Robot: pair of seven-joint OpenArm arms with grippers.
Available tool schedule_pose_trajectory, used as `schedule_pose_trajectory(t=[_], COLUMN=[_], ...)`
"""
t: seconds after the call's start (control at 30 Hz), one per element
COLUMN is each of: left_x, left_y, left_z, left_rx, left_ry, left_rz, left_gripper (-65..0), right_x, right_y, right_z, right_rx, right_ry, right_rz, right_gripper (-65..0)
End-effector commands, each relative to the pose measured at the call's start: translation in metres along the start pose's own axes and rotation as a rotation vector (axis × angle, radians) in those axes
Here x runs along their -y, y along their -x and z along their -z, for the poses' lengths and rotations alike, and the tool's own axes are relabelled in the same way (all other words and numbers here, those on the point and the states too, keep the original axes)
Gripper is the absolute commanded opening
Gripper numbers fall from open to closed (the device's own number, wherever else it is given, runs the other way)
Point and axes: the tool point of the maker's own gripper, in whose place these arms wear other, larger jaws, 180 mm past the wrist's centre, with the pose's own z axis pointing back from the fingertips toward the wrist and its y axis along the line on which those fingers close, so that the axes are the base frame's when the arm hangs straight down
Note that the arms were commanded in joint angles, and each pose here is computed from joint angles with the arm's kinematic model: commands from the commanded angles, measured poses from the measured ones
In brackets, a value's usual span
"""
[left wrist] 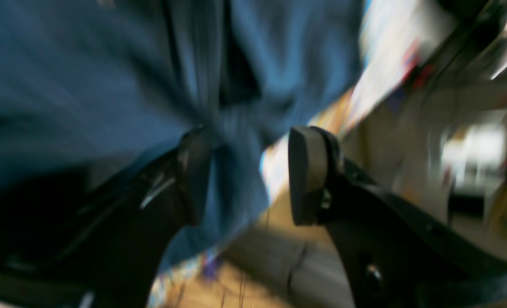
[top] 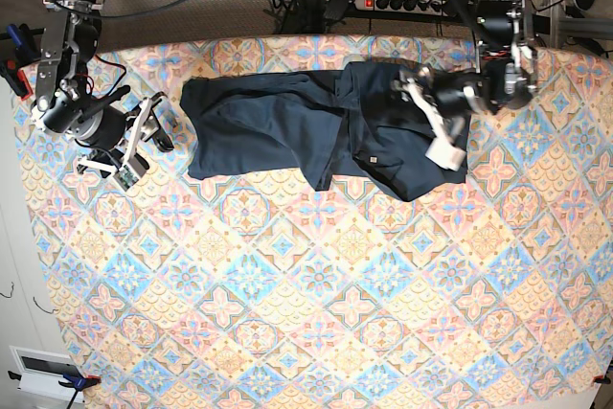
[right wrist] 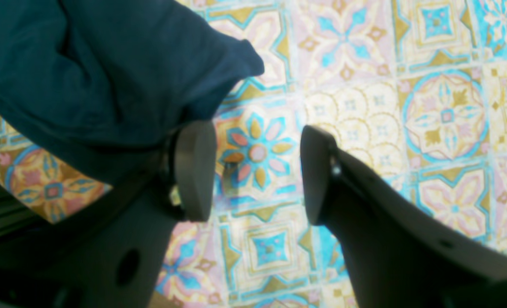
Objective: Layout the t-shirt on the table in an organized manner, then fold the t-shirt properly
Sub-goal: 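Grasp the strip end with the left gripper and fold it toward the middle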
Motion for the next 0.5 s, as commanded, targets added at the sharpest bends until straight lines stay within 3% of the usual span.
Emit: schedule_pose_trajectory(t=[0.0,0.23,0.33,0.47], left_x=[-0.009,-0.072,-0.096,-0.113], left_y=[-0.019,-0.069,-0.079,-0.087], left_z=[-0.017,-0.08,-0.079,-0.049], left_rx=[0.074,0.367,0.422,0.434], left_ry=[-0.027,-0.138,-0.143,-0.083], left_rz=[0.0,-0.16,-0.246,-0.368], left_gripper=[-37.9,-37.9,-37.9,-37.9], right_x=[0.006,0.006,0.006,0.006], right_y=[-0.013,-0.013,-0.013,-0.013], right_z=[-0.006,-0.006,-0.006,-0.006], right_rx=[0.041,0.041,0.041,0.041], right_ry=[0.015,0.015,0.015,0.015], right_rz=[-0.018,-0.018,-0.018,-0.018], right_gripper=[-35.1,-35.1,-35.1,-35.1])
